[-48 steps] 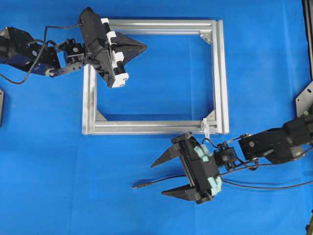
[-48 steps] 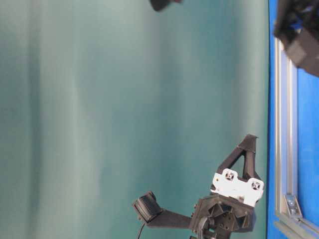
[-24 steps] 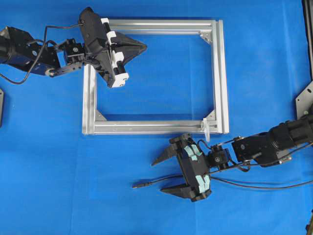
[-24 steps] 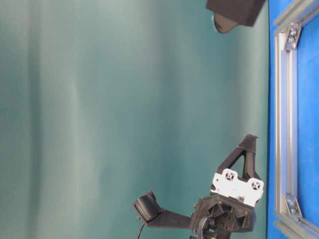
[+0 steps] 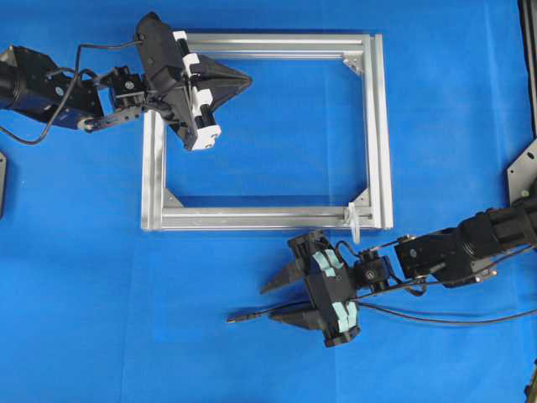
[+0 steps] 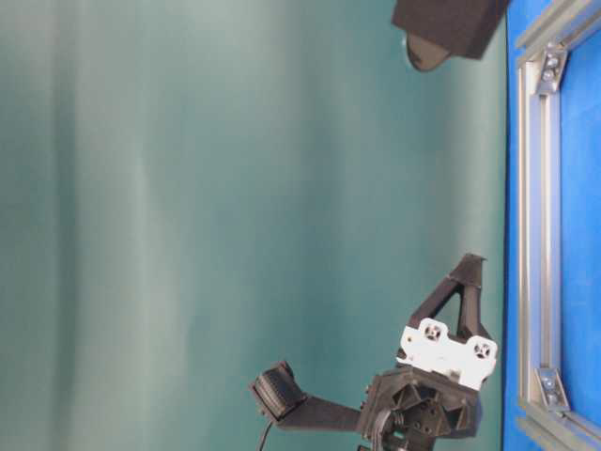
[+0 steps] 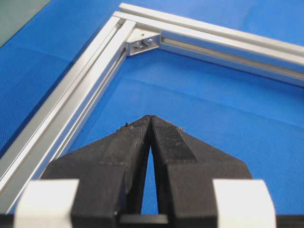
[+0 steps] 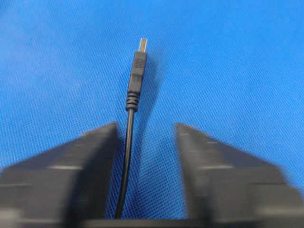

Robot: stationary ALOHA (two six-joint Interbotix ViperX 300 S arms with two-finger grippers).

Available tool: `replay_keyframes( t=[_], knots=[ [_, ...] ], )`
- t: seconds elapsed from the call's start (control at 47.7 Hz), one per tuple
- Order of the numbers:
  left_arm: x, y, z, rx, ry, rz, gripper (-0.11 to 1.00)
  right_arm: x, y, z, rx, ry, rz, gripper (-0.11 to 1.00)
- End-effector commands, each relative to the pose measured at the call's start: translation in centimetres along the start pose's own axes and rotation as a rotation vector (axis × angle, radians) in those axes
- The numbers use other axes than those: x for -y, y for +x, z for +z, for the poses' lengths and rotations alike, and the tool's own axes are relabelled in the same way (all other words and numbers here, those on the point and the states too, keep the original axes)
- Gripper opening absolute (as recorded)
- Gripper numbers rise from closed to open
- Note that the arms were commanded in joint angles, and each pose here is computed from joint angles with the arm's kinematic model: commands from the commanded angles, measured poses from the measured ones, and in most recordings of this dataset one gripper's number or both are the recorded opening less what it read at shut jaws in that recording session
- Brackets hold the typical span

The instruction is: Insert the wire through the string loop located on the right side.

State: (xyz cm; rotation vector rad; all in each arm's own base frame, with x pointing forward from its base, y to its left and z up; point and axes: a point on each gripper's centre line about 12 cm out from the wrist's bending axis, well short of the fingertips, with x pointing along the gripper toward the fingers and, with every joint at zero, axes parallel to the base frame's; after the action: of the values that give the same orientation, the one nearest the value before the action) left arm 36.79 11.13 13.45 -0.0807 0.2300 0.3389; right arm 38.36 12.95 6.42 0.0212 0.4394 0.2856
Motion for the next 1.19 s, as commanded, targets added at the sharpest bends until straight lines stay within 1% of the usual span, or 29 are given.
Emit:
replay_keyframes(
  t=[0.0,0.084,0.147,0.566,0.754,0.817,0.943,1.173],
  knots=[
    [0.0,-0.2,1.7,0.051,0.002,-0.001,0.02,-0.3,0.0,1.1,0.03,-0.005,0.008,0.17],
    [-0.1,-0.2,1.7,0.051,0.0,0.0,0.02,-0.2,0.0,1.0,0.027,-0.005,0.007,0.02],
    [0.0,-0.2,1.8,0.052,0.002,-0.002,0.02,-0.3,0.0,1.0,0.029,-0.006,0.008,-0.04],
    [0.0,-0.2,1.8,0.052,0.0,-0.002,0.02,-0.3,-0.1,1.4,0.032,-0.003,0.009,-0.04],
    [0.0,-0.1,1.9,0.055,0.0,-0.002,0.02,-0.6,-1.2,4.0,0.034,-0.001,0.011,-0.04],
    [0.0,-0.1,1.9,0.055,0.0,-0.002,0.02,-0.7,-1.9,5.5,0.039,0.0,0.013,-0.04],
    [0.0,-0.2,1.9,0.055,-0.001,-0.002,0.02,-0.9,-3.0,7.6,0.045,-0.001,0.015,-0.04],
    [0.0,-0.2,2.2,0.063,-0.002,-0.002,0.02,-1.1,-4.1,9.4,0.074,0.002,0.019,-0.04]
  ],
)
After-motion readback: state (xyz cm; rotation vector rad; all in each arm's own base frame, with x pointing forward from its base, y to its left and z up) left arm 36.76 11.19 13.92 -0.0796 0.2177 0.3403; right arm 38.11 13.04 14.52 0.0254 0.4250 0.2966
